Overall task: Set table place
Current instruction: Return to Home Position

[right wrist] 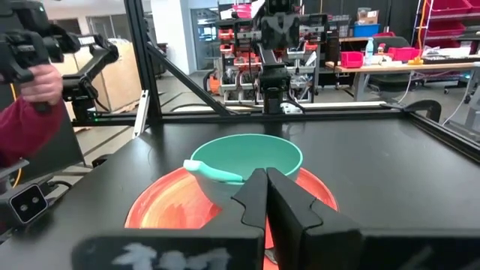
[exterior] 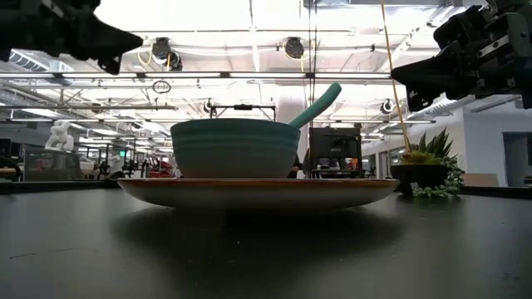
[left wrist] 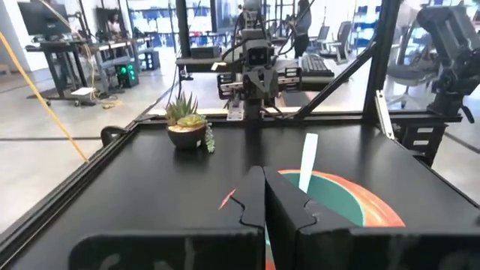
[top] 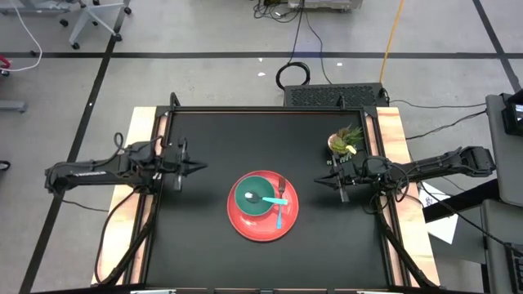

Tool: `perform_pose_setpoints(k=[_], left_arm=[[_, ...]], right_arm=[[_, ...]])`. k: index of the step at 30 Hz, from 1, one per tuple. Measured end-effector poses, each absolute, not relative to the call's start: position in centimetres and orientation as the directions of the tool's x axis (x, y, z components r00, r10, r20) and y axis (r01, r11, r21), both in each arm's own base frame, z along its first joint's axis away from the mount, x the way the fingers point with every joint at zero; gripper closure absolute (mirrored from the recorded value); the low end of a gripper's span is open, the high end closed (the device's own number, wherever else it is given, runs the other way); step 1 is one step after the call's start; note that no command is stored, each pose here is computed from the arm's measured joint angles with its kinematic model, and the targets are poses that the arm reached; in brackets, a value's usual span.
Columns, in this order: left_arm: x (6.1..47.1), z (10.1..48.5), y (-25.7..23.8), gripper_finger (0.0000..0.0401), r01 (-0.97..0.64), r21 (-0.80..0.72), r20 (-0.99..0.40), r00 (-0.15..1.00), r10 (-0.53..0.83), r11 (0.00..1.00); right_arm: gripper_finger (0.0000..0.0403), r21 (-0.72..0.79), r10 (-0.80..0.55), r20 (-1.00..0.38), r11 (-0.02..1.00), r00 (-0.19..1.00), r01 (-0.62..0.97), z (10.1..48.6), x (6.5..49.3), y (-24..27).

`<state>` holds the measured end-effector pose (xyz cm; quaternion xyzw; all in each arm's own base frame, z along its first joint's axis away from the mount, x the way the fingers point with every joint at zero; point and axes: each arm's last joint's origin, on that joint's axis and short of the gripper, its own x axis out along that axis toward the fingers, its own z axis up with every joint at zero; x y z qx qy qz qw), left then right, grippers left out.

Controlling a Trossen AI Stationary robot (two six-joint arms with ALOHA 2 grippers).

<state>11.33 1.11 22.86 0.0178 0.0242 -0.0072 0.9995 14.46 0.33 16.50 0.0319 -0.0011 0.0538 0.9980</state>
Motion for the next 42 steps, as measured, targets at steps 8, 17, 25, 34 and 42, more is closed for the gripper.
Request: perform_pose_setpoints(k=[8, 17, 25, 34, 42], left_arm=[[10.6, 20.6, 0.7, 0.0400, 0.123, 0.043, -0.034, 0.992, -0.122, 0.991], [10.8, 19.1, 0.6, 0.0400, 0.152, 0.026, 0.015, 0.988, -0.152, 0.988], [10.8, 19.5, 0.9, 0.0401, 0.056, -0.083, 0.064, 0.997, -0.050, 0.995], [11.0, 17.9, 0.8, 0.0401, 0.028, -0.088, 0.079, 0.997, -0.021, 0.996], [11.0, 17.4, 0.5, 0.0401, 0.051, -0.044, 0.052, 0.997, -0.049, 0.998]], right_arm=[[0.0403, 0.065, 0.108, 0.007, 0.992, 0.994, -0.108, 16.5, 14.5, 0.3], [0.0403, 0.065, 0.108, 0.015, 0.992, 0.994, -0.108, 16.6, 14.5, 0.3], [0.0403, 0.065, 0.108, 0.015, 0.992, 0.994, -0.109, 16.6, 14.5, 0.3], [0.0403, 0.066, 0.108, 0.015, 0.992, 0.994, -0.108, 16.6, 14.5, 0.3], [0.0403, 0.064, 0.108, 0.021, 0.992, 0.994, -0.109, 16.6, 14.5, 0.3]])
